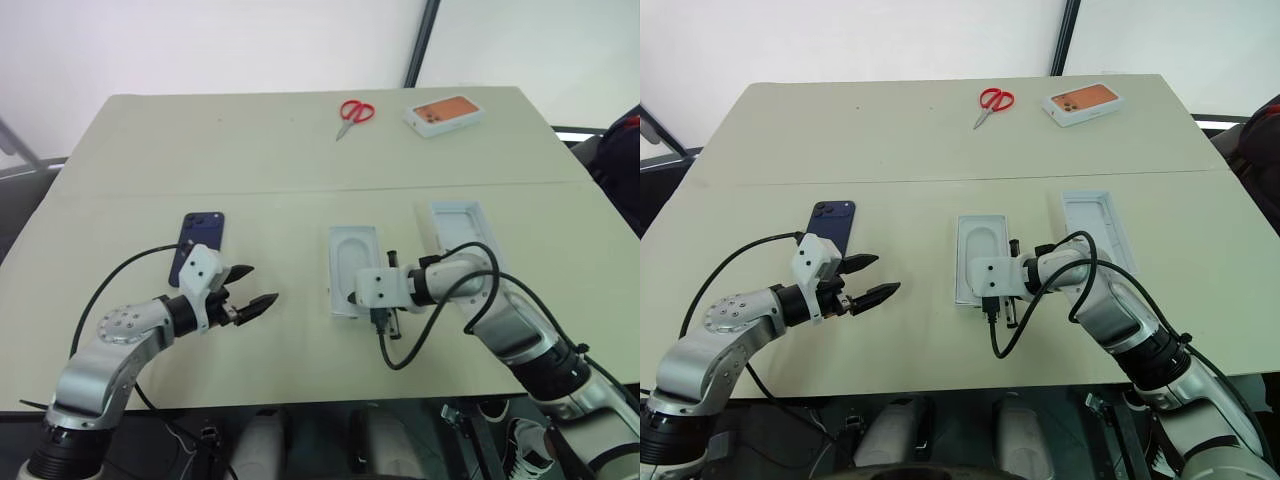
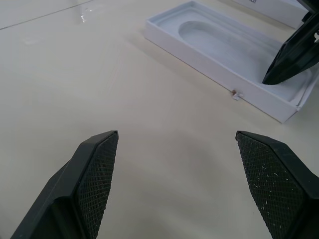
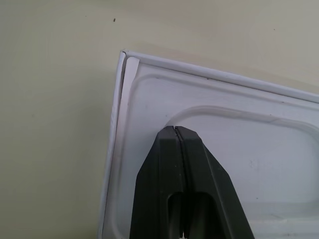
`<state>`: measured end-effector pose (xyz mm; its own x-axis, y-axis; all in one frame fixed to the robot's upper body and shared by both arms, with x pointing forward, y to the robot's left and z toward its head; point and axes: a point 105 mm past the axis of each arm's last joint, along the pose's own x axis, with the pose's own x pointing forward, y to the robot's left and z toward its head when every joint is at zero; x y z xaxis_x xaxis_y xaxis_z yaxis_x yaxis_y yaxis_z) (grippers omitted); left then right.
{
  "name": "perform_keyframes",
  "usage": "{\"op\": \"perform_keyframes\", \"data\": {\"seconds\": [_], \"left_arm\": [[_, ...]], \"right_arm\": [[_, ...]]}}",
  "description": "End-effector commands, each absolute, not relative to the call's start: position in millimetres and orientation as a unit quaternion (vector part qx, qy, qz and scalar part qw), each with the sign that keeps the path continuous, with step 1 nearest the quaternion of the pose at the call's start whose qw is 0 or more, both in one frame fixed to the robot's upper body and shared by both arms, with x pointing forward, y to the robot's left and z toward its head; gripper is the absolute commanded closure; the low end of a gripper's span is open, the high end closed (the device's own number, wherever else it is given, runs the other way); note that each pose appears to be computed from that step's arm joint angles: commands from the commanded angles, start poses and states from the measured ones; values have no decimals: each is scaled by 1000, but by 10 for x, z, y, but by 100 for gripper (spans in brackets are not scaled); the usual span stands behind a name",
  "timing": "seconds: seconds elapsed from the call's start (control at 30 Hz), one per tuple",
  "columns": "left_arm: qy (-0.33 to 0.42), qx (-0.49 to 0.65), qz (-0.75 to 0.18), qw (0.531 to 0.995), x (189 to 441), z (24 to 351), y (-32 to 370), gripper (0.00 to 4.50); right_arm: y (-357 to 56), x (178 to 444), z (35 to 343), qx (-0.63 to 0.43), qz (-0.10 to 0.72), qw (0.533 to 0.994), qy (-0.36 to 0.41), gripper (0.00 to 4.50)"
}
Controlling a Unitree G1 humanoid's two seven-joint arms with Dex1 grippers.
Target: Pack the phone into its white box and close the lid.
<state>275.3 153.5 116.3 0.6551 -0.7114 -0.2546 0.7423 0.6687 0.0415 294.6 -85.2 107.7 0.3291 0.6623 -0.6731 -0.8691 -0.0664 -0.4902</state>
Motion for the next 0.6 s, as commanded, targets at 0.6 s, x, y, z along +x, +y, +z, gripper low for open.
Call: {"op": "perform_keyframes", "data": {"seconds": [0.6], "left_arm": [[83,-75,-163,980,3154,1664,2344,1]], "right_arm": [[-221,3430,1706,-387,489,782,-5,450]]}}
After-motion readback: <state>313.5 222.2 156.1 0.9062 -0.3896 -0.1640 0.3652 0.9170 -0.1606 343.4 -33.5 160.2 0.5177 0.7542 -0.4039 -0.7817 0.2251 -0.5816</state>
